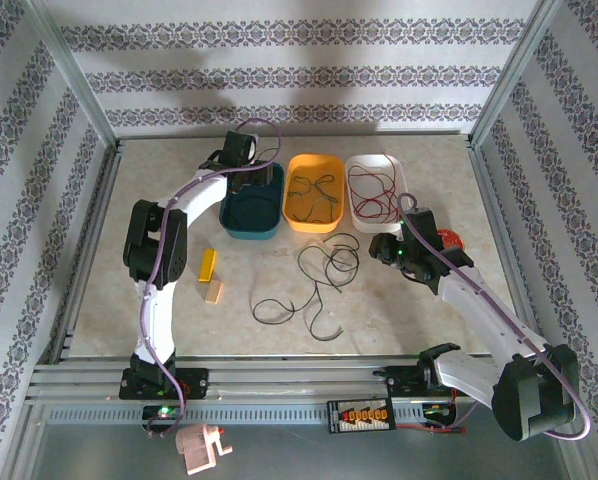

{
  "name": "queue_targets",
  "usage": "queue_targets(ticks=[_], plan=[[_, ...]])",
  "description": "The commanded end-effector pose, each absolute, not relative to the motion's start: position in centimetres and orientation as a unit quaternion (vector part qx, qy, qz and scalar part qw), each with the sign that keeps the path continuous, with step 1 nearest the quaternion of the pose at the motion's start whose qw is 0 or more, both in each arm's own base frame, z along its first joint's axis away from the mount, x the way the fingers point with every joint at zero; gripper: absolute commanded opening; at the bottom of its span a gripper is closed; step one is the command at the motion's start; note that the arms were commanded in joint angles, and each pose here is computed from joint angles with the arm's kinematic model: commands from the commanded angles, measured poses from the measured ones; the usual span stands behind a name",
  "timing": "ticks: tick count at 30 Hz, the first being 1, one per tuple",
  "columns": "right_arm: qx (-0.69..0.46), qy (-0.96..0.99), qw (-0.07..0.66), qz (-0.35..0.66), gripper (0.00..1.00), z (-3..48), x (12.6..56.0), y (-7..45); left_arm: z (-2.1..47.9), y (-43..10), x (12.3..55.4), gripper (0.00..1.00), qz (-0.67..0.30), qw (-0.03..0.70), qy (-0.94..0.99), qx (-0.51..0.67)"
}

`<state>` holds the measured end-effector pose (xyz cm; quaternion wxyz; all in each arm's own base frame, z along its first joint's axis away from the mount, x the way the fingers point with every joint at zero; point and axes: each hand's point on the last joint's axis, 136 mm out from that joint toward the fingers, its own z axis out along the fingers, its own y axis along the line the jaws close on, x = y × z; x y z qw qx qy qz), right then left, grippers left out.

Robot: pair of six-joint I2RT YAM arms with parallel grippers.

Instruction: Untangle the cables

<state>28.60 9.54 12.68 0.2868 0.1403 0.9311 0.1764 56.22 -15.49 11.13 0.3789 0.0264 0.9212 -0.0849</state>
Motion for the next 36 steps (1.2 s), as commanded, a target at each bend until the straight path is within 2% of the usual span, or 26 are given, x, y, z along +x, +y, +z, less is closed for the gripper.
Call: queue_targets(ticks=[1, 14, 21, 26, 30, 36], plan=[[0.138, 0.93, 0.292, 0.174, 0.46, 13.4, 28.9, 9.4, 9.6, -16.1, 55.0, 0.64, -0.091, 0.349, 0.932, 0.034], [0.144, 0.928, 0.295, 0.176, 0.46, 13.1, 28.4, 9.2, 9.0, -15.8, 50.1, 0.62, -0.123, 0.31, 0.943, 0.022], [0.144, 0.926, 0.296, 0.184, 0.46, 13.2, 28.6, 9.5, 13.6, -16.2, 49.4, 0.63, -0.153, 0.354, 0.922, 0.022], [0.143, 0.925, 0.3, 0.186, 0.46, 13.4, 28.7, 9.6, 18.3, -17.5, 47.8, 0.69, -0.189, 0.402, 0.895, 0.045], [0.141, 0.925, 0.302, 0.182, 0.46, 13.4, 28.6, 9.5, 19.4, -20.6, 41.5, 0.73, -0.214, 0.396, 0.882, 0.137], [0.139, 0.928, 0.298, 0.173, 0.46, 13.0, 29.2, 9.4, 15.7, -27.4, 26.8, 0.76, -0.254, 0.29, 0.862, 0.33]])
